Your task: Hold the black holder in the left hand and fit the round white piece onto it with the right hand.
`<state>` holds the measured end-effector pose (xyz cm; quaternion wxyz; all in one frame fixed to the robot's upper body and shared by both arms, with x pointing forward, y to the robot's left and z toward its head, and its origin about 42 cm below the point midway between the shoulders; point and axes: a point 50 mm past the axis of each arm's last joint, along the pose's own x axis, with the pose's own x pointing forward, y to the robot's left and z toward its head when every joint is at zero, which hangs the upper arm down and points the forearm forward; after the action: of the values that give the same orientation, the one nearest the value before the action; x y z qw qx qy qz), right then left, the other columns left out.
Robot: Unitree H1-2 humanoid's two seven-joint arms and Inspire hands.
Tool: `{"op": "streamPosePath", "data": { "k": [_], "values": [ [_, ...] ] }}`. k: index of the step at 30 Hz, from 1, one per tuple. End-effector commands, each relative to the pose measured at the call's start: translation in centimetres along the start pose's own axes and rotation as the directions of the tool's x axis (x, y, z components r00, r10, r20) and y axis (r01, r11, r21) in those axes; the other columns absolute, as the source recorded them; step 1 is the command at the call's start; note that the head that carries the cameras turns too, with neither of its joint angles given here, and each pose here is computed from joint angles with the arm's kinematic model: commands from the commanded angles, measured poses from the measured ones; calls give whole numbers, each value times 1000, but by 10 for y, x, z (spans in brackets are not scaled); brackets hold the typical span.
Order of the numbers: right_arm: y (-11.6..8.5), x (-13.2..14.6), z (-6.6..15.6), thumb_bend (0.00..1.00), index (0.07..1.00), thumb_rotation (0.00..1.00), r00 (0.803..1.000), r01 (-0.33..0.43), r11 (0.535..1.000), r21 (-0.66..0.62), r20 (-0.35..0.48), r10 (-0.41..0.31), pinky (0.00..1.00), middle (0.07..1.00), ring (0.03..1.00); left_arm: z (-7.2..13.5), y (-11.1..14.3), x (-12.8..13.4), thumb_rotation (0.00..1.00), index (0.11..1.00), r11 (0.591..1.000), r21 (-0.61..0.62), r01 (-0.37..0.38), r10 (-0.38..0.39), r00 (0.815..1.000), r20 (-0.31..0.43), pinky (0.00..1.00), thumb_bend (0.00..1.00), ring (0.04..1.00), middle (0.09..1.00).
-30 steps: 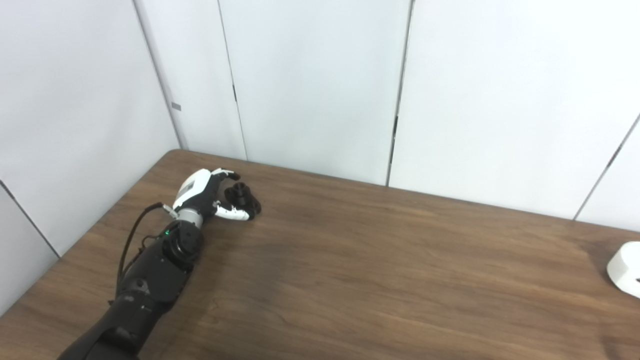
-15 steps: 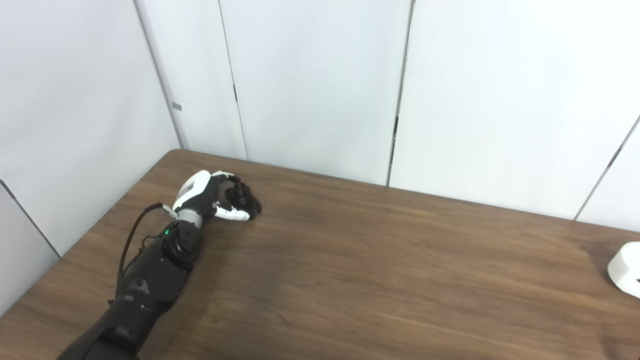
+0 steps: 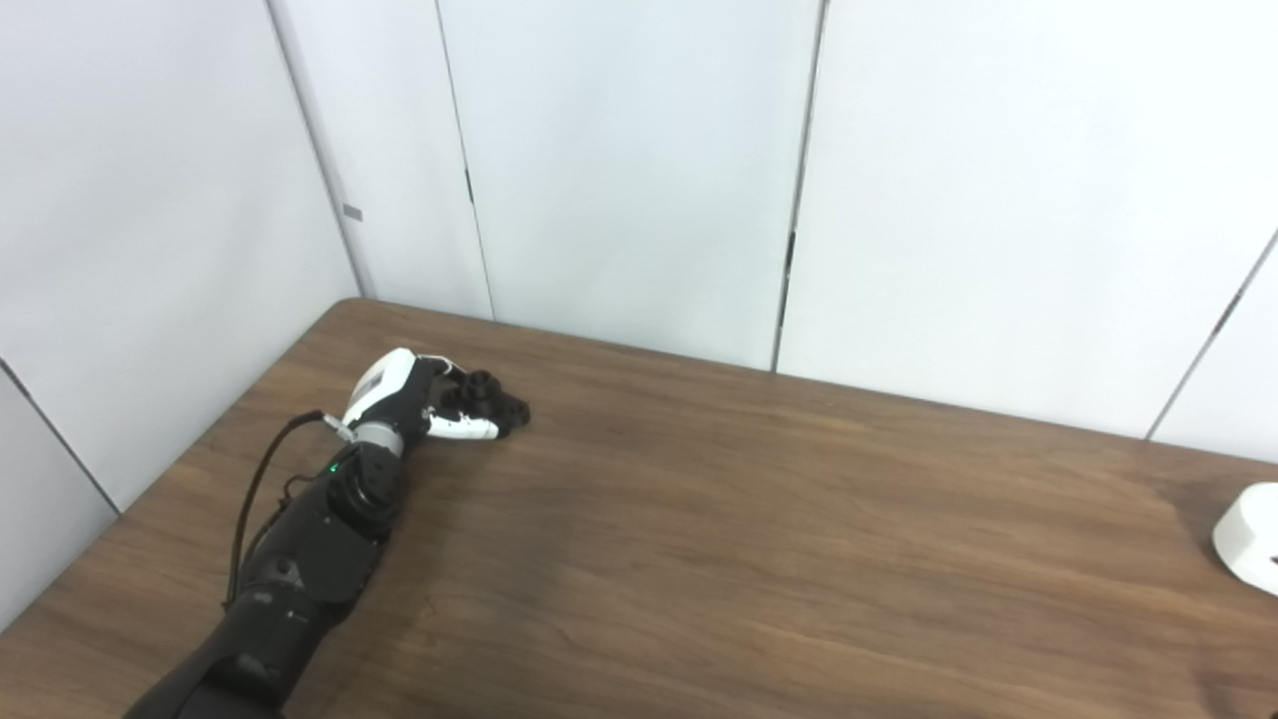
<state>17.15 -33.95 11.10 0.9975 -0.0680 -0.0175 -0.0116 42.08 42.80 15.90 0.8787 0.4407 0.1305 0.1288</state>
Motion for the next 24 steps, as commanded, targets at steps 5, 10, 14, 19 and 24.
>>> {"op": "streamPosePath", "data": {
  "k": [5, 10, 14, 19, 24],
  "values": [
    [-6, -12, -11, 619, 1000, 1000, 996, -4, 999, -37, -87, 1, 1000, 951, 1000, 19, 22, 8, 67, 490, 997, 24, -68, 66, 995, 79, 1000, 523, 998, 884],
    [-6, -11, -11, 624, 1000, 1000, 996, -7, 999, -36, -90, 3, 1000, 958, 1000, 21, 20, 6, 59, 488, 997, 47, -67, 62, 993, 102, 988, 519, 978, 851],
    [-5, -11, -11, 632, 1000, 1000, 996, -6, 999, -42, -91, 3, 1000, 956, 1000, 21, 20, 4, 55, 488, 997, 47, -67, 62, 993, 105, 964, 520, 972, 840],
    [-3, -11, -10, 659, 1000, 1000, 995, -14, 999, -33, -100, 10, 1000, 964, 1000, 21, 21, 0, 52, 486, 997, 34, -70, 65, 990, 121, 971, 522, 968, 824],
    [-1, -10, -8, 709, 1000, 1000, 995, -25, 999, -39, -99, 21, 1000, 986, 1000, 19, 18, -6, 50, 485, 998, 44, -55, 48, 988, 145, 933, 522, 957, 807]
  ]
}}
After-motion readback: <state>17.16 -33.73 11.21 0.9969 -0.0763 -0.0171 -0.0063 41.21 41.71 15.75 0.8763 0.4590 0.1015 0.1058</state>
